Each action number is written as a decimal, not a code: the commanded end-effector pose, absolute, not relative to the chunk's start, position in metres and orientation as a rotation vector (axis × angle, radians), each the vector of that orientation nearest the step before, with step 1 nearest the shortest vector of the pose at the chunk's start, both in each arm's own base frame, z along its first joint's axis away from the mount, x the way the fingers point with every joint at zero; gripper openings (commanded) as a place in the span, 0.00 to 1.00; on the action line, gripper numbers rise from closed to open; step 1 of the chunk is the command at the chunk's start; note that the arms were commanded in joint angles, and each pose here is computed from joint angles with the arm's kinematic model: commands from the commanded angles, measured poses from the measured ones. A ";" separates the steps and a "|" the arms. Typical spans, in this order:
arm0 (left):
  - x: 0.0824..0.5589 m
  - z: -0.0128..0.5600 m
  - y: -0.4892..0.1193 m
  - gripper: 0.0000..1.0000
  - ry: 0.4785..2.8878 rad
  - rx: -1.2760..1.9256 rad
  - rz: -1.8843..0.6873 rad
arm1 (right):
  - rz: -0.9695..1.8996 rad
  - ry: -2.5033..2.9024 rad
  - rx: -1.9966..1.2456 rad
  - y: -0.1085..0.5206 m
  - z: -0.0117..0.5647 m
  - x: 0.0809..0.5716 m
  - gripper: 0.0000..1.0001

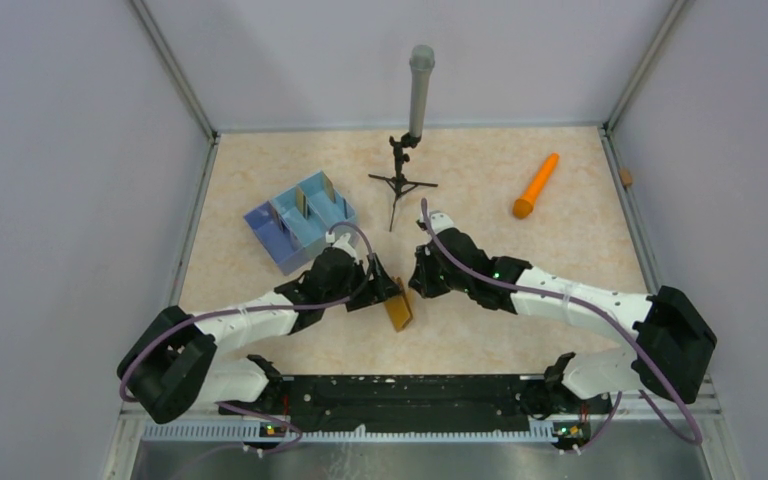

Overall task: Put the credit cards into the card holder
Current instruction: Open the card holder at the center of the board.

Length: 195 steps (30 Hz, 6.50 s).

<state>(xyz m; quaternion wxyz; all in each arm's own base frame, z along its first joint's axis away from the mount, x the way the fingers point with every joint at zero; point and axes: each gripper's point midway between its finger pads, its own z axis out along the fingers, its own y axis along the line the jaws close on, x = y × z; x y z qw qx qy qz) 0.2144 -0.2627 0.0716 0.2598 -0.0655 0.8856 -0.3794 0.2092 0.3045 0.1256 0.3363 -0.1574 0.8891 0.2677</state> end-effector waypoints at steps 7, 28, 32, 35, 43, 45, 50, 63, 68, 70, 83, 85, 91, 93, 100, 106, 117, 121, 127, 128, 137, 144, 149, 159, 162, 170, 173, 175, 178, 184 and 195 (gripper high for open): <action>0.203 0.057 -0.253 0.78 2.475 -0.149 -0.960 | 0.746 2.239 -0.376 0.308 0.157 0.212 0.00; 0.186 0.042 -0.223 0.56 2.577 -0.196 -0.788 | 0.547 2.328 -0.301 0.280 0.119 0.217 0.00; 0.185 0.047 -0.223 0.55 2.553 -0.200 -0.811 | 0.490 2.355 -0.281 0.273 0.109 0.219 0.00; 0.184 0.052 -0.225 0.63 2.520 -0.190 -0.851 | 0.468 2.376 -0.275 0.271 0.100 0.218 0.00; 0.177 0.048 -0.232 0.69 2.509 -0.155 -0.939 | 0.459 2.401 -0.272 0.271 0.090 0.216 0.00; 0.181 0.054 -0.235 0.68 2.479 -0.145 -0.964 | 0.447 2.406 -0.268 0.270 0.087 0.217 0.00; 0.180 0.059 -0.235 0.69 2.445 -0.132 -0.984 | 0.393 2.434 -0.246 0.263 0.075 0.217 0.00; 0.177 0.041 -0.216 0.62 2.523 -0.164 -0.828 | 0.367 2.462 -0.217 0.256 0.063 0.218 0.00; 0.172 0.031 -0.197 0.54 2.600 -0.217 -0.679 | 0.324 2.473 -0.178 0.243 0.057 0.220 0.00; 0.169 0.031 -0.197 0.51 2.604 -0.230 -0.687 | 0.315 2.478 -0.165 0.239 0.055 0.220 0.00; 0.163 0.025 -0.196 0.34 2.611 -0.273 -0.719 | 0.319 2.477 -0.169 0.233 0.057 0.222 0.05; 0.165 0.028 -0.201 0.34 2.595 -0.271 -0.756 | 0.337 2.456 -0.180 0.235 0.069 0.223 0.17; 0.169 0.033 -0.201 0.35 2.567 -0.260 -0.754 | 0.471 2.337 -0.241 0.248 0.121 0.226 0.59; 0.171 0.036 -0.202 0.37 2.553 -0.255 -0.763 | 0.544 2.288 -0.264 0.255 0.141 0.224 0.62; 0.174 0.044 -0.202 0.38 2.513 -0.246 -0.780 | 0.916 2.141 -0.443 0.304 0.190 0.197 0.50; 0.177 0.040 -0.203 0.38 2.507 -0.228 -0.775 | 1.022 2.151 -0.530 0.339 0.178 0.185 0.47; 0.184 0.042 -0.211 0.39 2.474 -0.205 -0.808 | 0.959 2.178 -0.603 0.350 0.153 0.174 0.72; 0.188 0.046 -0.213 0.38 2.459 -0.207 -0.811 | 0.947 2.173 -0.639 0.356 0.144 0.166 0.77; 0.191 0.051 -0.214 0.38 2.435 -0.205 -0.821 | 0.830 2.224 -0.625 0.357 0.114 0.165 0.78; 0.191 0.052 -0.214 0.37 2.433 -0.205 -0.822 | 0.808 2.236 -0.614 0.357 0.109 0.167 0.78; 0.195 0.058 -0.214 0.37 2.399 -0.201 -0.827 | 0.729 2.270 -0.546 0.362 0.086 0.179 0.75; 0.197 0.060 -0.216 0.37 2.394 -0.194 -0.828 | 0.676 2.314 -0.491 0.360 0.081 0.183 0.70; 0.198 0.065 -0.216 0.42 2.376 -0.193 -0.837 | 0.539 2.360 -0.380 0.333 0.073 0.189 0.36; 0.200 0.104 -0.223 0.71 2.245 -0.158 -0.963 | 1.209 2.105 -0.213 0.309 0.133 0.194 0.00; 0.202 0.129 -0.231 0.78 2.144 -0.147 -1.063 | 1.302 1.995 -0.252 0.303 0.165 0.189 0.00; 0.201 0.181 -0.231 0.84 1.986 -0.099 -1.152 | 1.568 1.643 -0.326 0.287 0.254 0.164 0.00; 0.197 0.207 -0.223 0.87 1.910 -0.079 -1.159 | 1.606 1.573 -0.340 0.282 0.270 0.159 0.00; 0.192 0.230 -0.219 0.90 1.831 -0.056 -1.187 | 1.628 1.535 -0.353 0.280 0.279 0.155 0.00; 0.184 0.248 -0.214 0.90 1.757 -0.023 -1.219 | 1.659 1.493 -0.363 0.278 0.288 0.151 0.00; 0.165 0.266 -0.214 0.81 1.683 0.055 -1.297 | 1.732 1.429 -0.365 0.273 0.300 0.145 0.00; 0.150 0.272 -0.222 0.62 1.658 0.140 -1.378 | 1.741 1.414 -0.364 0.270 0.304 0.142 0.00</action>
